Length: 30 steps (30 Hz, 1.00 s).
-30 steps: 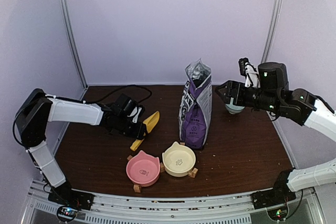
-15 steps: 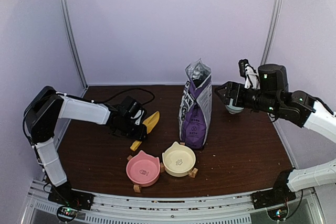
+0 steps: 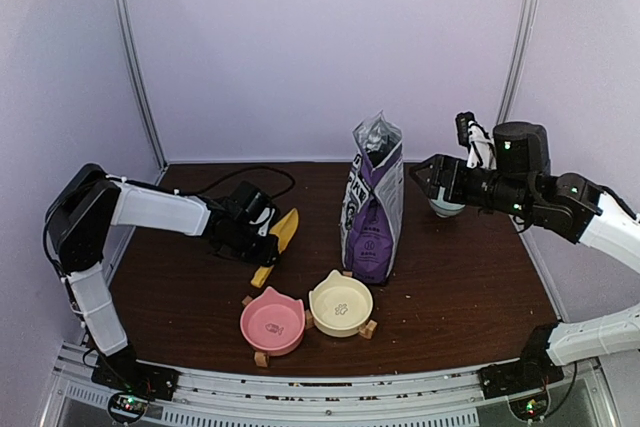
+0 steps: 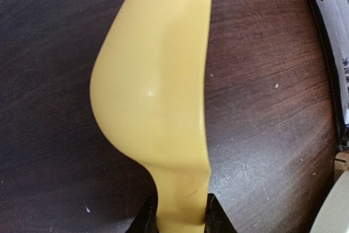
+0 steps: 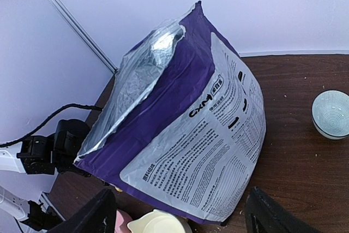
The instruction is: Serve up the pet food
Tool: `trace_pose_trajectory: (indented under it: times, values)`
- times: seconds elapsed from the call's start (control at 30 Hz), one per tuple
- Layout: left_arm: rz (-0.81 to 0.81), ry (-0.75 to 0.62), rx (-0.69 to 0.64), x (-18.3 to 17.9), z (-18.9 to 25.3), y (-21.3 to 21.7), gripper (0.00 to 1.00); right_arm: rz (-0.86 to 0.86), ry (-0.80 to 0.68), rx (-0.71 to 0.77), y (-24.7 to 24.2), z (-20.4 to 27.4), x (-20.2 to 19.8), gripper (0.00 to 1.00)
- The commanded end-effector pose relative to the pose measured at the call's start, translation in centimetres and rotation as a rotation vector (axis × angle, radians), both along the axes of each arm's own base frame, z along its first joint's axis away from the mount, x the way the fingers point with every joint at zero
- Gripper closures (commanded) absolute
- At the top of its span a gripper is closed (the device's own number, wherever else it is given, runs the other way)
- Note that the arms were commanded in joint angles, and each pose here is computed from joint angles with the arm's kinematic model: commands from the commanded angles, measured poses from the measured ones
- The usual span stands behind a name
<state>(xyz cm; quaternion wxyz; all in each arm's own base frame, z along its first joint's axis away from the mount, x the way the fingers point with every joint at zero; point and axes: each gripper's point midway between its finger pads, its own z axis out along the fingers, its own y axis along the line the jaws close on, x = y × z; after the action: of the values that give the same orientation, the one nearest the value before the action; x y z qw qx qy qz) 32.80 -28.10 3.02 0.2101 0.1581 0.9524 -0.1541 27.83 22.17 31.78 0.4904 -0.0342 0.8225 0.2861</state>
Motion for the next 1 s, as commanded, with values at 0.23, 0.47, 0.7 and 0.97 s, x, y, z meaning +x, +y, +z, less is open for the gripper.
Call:
trace_pose_trajectory:
  times: [0.23,0.47,0.7,0.97]
  values:
    - [0.068,-0.207,-0.306,1.0,14.3,-1.4,0.87,0.078,-0.075,0.043,1.4,3.9,-2.5,0.19]
    - [-0.032,-0.343,-0.617,-1.5,26.4,-4.3,0.86,0.202,-0.148,0.093,4.5,8.3,-5.5,0.19]
    - [-0.162,-0.479,-0.891,-6.8,38.0,-7.9,0.83,0.319,-0.171,0.064,8.5,8.3,-6.9,0.20]
    - [-0.341,-0.523,-1.172,-11.0,44.5,-10.4,0.82,0.587,-0.192,0.159,13.9,9.9,-10.4,0.20]
